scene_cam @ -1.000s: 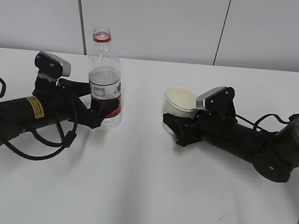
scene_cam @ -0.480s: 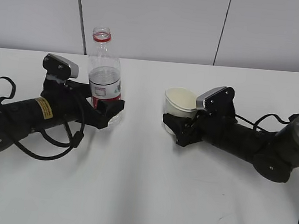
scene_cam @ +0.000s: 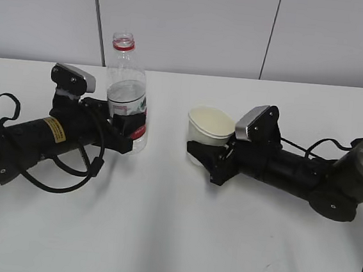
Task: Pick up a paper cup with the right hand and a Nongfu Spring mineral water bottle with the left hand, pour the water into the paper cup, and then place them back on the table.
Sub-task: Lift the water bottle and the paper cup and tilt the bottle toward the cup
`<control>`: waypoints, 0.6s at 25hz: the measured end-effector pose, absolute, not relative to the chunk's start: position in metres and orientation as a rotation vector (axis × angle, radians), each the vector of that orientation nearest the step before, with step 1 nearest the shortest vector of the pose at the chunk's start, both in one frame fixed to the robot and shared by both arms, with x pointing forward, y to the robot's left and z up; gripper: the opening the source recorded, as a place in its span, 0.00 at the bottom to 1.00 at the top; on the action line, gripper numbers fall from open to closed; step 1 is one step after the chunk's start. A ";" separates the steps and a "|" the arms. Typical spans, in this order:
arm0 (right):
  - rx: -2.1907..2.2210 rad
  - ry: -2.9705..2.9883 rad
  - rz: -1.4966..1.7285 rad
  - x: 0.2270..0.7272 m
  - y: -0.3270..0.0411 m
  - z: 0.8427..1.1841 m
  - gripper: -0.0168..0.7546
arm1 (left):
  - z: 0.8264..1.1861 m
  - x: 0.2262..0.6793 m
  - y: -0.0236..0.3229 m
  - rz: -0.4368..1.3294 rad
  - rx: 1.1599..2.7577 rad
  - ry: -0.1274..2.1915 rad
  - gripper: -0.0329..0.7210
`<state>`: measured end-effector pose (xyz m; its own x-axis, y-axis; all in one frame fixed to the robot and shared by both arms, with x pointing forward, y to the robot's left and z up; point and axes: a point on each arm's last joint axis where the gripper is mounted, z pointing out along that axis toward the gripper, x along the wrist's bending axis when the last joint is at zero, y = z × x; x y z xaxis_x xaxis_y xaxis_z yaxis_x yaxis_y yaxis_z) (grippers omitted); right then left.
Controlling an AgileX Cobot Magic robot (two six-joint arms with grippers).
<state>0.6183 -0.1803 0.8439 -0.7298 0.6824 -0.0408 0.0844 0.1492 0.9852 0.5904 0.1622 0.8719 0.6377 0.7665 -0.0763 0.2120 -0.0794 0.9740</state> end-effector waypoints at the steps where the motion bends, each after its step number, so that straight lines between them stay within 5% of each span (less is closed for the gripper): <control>1: 0.699 1.963 1.628 0.617 -0.179 0.844 0.68 | 0.872 0.590 0.162 0.565 1.627 0.818 0.56; 15: 0.496 2.065 1.704 0.606 -0.170 0.863 0.68 | 0.899 0.590 0.165 0.760 1.776 0.649 0.55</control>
